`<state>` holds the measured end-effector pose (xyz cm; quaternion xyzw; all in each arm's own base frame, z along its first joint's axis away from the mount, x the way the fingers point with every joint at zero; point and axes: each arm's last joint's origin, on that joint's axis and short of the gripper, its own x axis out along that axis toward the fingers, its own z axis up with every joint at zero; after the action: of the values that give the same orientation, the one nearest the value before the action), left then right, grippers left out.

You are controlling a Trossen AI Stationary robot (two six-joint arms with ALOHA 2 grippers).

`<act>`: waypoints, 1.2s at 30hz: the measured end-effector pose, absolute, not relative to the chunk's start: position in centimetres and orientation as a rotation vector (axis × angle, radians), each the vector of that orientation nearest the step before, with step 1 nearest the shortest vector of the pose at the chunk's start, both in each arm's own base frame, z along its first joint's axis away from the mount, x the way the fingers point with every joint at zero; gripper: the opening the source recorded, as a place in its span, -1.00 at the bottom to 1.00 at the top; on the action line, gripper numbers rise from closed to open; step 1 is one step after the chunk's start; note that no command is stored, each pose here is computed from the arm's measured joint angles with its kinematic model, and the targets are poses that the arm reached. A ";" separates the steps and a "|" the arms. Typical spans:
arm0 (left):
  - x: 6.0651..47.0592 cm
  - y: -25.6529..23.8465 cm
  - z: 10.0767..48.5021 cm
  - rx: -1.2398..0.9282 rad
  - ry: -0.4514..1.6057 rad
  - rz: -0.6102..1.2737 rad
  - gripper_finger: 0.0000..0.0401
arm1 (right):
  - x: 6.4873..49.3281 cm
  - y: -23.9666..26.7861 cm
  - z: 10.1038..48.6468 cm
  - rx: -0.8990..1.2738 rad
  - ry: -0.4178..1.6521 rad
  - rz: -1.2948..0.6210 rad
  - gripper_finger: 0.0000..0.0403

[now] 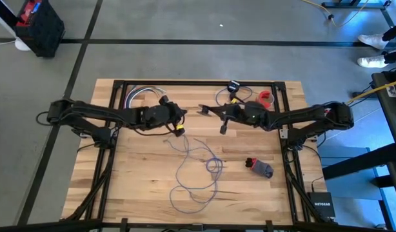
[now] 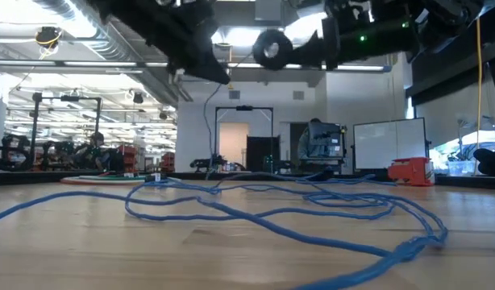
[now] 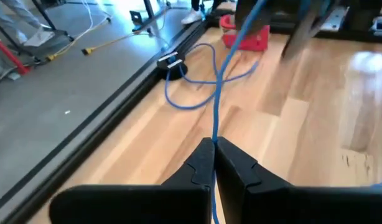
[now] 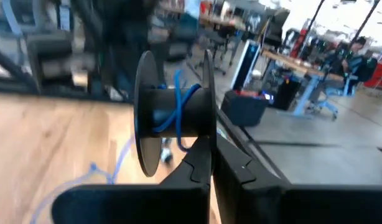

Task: Coil cords
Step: Coil the blue wire onto the spool

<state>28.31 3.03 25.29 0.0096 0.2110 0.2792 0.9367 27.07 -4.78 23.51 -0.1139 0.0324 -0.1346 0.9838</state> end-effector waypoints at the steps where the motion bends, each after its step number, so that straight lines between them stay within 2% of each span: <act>1: 28.3 2.9 24.9 0.009 0.410 0.569 -0.99 | 27.0 -4.8 23.8 -0.227 0.050 -0.272 -0.98; 7: 28.8 2.6 22.9 -0.040 0.303 0.557 -0.99 | 26.9 -4.8 24.7 -0.209 -0.041 -0.290 -0.98; 19: 34.0 2.5 20.6 -0.081 0.147 0.514 -0.99 | 26.9 -5.0 25.0 -0.185 -0.096 -0.342 -0.98; 28: 37.3 1.1 23.1 -0.079 0.053 0.466 -0.99 | 27.5 -5.3 23.8 -0.216 -0.034 -0.410 -0.98; 36: 36.5 0.1 26.4 -0.055 0.042 0.440 -0.99 | 27.5 -5.4 22.8 -0.291 0.092 -0.434 -0.98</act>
<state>36.49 0.11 26.35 -0.0271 0.0211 0.2181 0.9753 27.53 -5.36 22.81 -0.1439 0.0454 -0.2147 0.9650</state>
